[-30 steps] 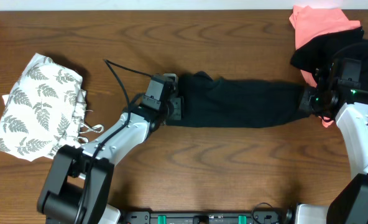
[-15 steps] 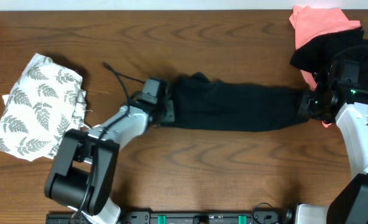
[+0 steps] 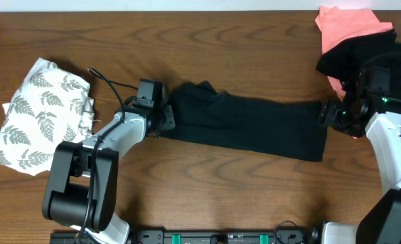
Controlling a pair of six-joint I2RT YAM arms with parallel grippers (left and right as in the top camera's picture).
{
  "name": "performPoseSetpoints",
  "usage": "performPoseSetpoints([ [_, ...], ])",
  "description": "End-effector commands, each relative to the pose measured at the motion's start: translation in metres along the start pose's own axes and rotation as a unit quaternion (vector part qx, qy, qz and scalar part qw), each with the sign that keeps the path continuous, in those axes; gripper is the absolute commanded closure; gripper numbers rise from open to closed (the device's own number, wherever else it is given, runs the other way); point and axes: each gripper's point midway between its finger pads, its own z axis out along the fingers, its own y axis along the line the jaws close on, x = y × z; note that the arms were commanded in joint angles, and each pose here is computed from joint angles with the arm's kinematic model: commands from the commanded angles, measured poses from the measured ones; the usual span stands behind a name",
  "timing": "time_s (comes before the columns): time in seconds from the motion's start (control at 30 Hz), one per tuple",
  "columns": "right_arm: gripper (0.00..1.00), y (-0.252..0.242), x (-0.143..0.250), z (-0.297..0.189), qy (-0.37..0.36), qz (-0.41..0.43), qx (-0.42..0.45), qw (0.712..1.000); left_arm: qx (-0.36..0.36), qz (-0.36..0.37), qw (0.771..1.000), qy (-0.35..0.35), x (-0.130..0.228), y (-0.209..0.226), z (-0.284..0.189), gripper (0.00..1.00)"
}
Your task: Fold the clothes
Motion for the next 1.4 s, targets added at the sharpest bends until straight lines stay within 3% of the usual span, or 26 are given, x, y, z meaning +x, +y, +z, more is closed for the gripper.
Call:
performPoseSetpoints([
  [0.0, 0.32, -0.006, 0.018, 0.02, 0.032, 0.016, 0.002, 0.999, -0.015, 0.005, 1.0, 0.006, 0.003, 0.008, 0.003, 0.67],
  [0.07, 0.32, -0.009, 0.027, 0.038, 0.045, 0.018, 0.004, 0.999, -0.015, 0.005, 1.0, 0.006, 0.003, 0.008, 0.003, 0.67],
  [0.2, 0.2, -0.015, 0.031, 0.069, 0.057, 0.029, 0.006, 0.998, -0.015, 0.005, 1.0, 0.005, 0.003, 0.008, 0.003, 0.67],
  [0.33, 0.15, -0.007, 0.029, 0.097, 0.067, 0.033, -0.045, 0.996, -0.015, 0.005, 1.0, 0.006, 0.003, 0.008, 0.003, 0.67],
  [0.57, 0.16, 0.014, 0.037, 0.125, 0.096, 0.04, -0.184, 0.977, -0.015, 0.005, 1.0, 0.005, 0.003, 0.008, 0.003, 0.67],
  [0.73, 0.23, 0.034, 0.059, 0.133, 0.135, 0.03, -0.27, 0.953, -0.014, 0.005, 1.0, 0.004, 0.002, 0.008, 0.003, 0.67],
  [1.03, 0.26, 0.01, 0.088, 0.142, 0.185, 0.044, -0.194, 0.962, -0.014, 0.005, 1.0, 0.004, 0.002, 0.008, 0.003, 0.67],
  [1.37, 0.29, -0.024, 0.073, 0.136, 0.153, 0.066, -0.121, 0.979, -0.013, 0.005, 1.0, 0.0, 0.001, 0.007, 0.003, 0.67],
])
